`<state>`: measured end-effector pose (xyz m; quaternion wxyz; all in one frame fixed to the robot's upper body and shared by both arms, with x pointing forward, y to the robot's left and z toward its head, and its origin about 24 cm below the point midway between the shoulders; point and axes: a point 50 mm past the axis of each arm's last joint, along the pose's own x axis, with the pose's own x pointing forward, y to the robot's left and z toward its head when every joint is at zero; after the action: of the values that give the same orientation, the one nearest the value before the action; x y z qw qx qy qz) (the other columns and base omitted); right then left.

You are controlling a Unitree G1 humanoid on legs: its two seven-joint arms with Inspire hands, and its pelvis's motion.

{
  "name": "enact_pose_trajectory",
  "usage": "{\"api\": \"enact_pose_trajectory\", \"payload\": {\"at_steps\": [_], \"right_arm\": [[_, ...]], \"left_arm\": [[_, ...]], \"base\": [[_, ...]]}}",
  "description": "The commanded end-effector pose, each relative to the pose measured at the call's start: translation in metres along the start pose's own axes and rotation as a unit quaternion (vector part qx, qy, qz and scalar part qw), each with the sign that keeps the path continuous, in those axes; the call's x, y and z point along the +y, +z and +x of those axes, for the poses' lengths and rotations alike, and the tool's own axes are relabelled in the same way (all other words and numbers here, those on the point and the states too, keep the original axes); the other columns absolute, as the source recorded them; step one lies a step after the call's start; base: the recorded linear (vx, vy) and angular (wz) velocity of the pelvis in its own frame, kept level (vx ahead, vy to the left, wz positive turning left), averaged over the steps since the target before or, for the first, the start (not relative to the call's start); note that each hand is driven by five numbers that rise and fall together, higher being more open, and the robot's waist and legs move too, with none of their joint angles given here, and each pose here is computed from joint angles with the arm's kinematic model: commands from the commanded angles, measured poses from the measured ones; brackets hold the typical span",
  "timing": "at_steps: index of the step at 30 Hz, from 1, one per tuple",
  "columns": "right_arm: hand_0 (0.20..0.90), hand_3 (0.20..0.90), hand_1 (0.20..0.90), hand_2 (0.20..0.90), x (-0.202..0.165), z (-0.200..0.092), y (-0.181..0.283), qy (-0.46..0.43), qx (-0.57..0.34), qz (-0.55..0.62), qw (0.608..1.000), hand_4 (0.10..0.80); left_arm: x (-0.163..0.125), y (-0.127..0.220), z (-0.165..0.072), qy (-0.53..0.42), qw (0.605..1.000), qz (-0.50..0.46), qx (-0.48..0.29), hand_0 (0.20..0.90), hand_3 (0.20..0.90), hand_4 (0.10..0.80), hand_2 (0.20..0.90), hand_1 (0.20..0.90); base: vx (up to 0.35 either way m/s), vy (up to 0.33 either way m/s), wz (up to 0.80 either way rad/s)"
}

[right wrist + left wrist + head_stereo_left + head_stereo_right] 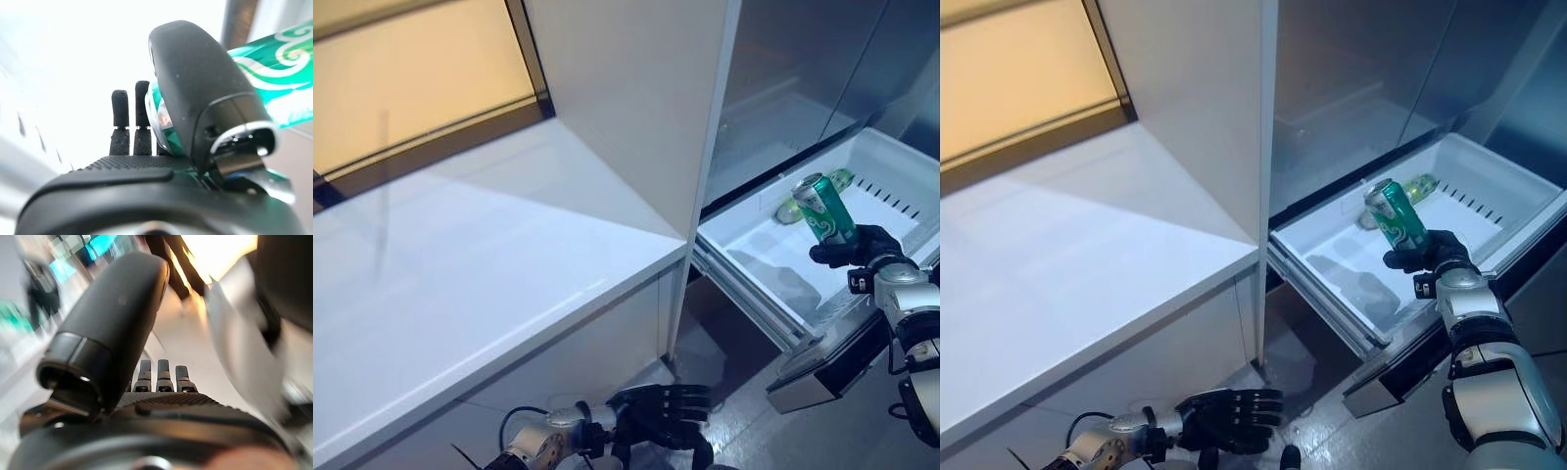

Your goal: Put drinks into fridge and close the fridge

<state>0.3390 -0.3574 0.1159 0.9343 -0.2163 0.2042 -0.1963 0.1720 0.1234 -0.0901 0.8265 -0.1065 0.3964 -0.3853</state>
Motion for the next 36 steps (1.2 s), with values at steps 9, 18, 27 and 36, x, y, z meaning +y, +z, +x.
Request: {"api": "enact_pose_trajectory", "payload": {"at_steps": [9,18,27,36], "right_arm": [[0.3,0.2,0.3,0.3,-0.048,-0.01,0.087,-0.044,-0.041,-0.084,0.995,0.1],[0.3,0.2,0.3,0.3,-0.066,-0.01,0.081,-0.043,0.027,-0.132,0.99,0.1],[0.559,0.502,0.559,0.559,-0.063,-0.009,0.066,0.011,0.087,-0.179,0.98,0.402],[0.9,0.9,0.9,0.9,-0.054,-0.01,0.09,-0.009,0.006,-0.296,0.955,0.8]], "left_arm": [[0.091,-0.015,-0.055,0.338,0.933,0.104,0.061,0.9,0.9,0.8,0.9,0.9],[0.101,-0.007,-0.068,0.375,0.924,0.071,0.025,0.9,0.9,0.8,0.9,0.9],[0.096,0.02,-0.064,0.357,0.921,0.157,-0.015,0.9,0.9,0.8,0.9,0.9],[0.096,0.021,-0.065,0.356,0.918,0.175,-0.005,0.9,0.9,0.8,0.9,0.9]], "base": [[-0.098,-0.057,0.06],[-0.09,0.028,0.07],[-0.016,0.008,0.04],[0.002,0.008,-0.01]]}}
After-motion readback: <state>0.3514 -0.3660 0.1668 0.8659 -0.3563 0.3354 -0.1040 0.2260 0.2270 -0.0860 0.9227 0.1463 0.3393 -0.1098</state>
